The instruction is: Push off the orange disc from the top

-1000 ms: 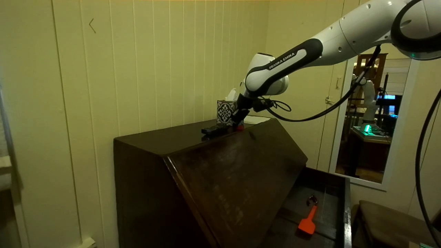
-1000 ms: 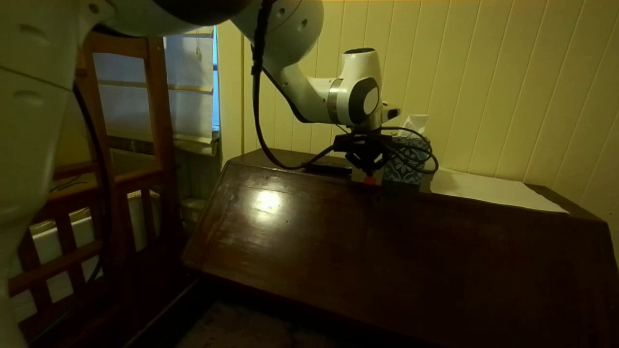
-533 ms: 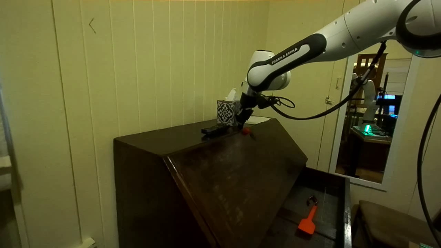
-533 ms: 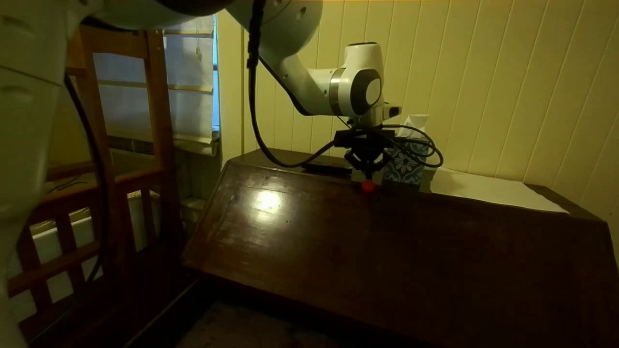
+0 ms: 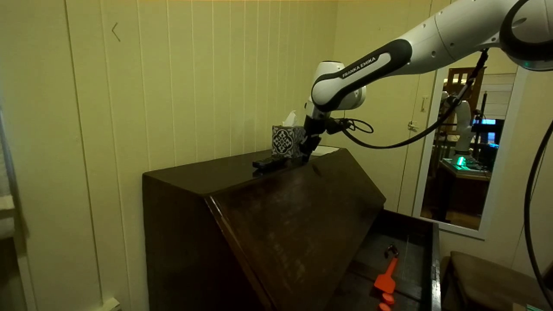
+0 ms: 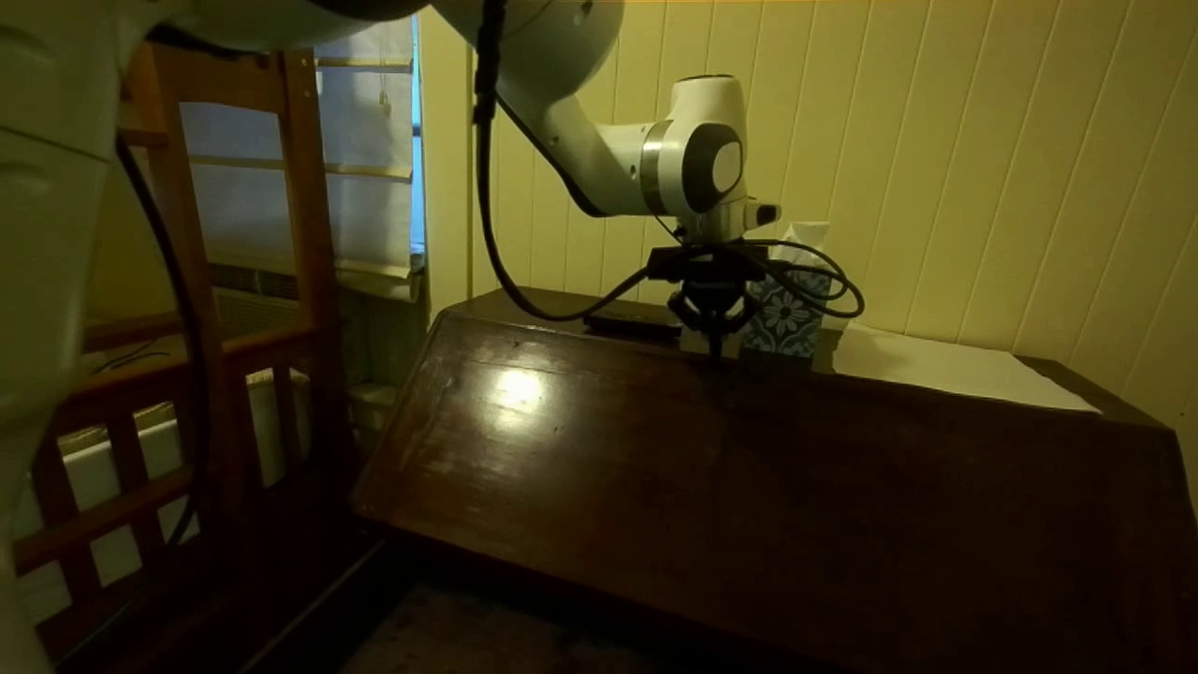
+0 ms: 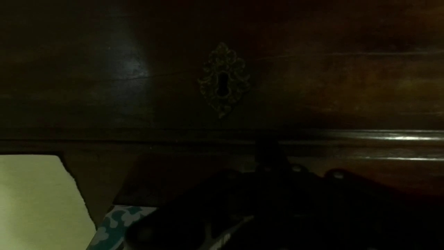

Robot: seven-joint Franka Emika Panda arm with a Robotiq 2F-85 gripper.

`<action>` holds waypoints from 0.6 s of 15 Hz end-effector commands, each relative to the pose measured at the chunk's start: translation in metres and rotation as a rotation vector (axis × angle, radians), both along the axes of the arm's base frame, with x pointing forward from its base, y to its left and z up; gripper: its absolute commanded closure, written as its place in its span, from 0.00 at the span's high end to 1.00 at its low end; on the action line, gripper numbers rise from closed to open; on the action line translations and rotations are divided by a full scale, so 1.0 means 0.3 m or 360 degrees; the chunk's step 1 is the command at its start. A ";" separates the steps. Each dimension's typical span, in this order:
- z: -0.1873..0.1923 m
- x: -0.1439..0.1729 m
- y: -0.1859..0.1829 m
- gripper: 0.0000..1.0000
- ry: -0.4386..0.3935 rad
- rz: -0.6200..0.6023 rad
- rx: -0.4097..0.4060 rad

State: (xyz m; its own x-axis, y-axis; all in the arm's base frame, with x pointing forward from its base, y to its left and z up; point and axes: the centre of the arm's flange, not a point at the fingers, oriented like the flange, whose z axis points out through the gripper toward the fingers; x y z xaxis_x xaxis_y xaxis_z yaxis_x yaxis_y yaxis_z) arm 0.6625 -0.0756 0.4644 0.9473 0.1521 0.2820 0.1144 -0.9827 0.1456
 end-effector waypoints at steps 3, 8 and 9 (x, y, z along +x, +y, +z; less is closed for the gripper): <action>0.178 -0.052 -0.005 0.00 0.0104 -0.0031 0.0029; 0.317 -0.221 -0.003 0.33 0.0451 -0.0024 0.0168; 0.336 -0.263 -0.007 0.41 0.0536 -0.0025 0.0217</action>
State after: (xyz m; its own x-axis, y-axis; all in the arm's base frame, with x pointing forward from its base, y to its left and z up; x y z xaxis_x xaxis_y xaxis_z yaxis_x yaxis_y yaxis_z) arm 0.6123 -0.0728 0.5397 0.9897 0.1198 0.0788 0.1159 -0.9919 0.0517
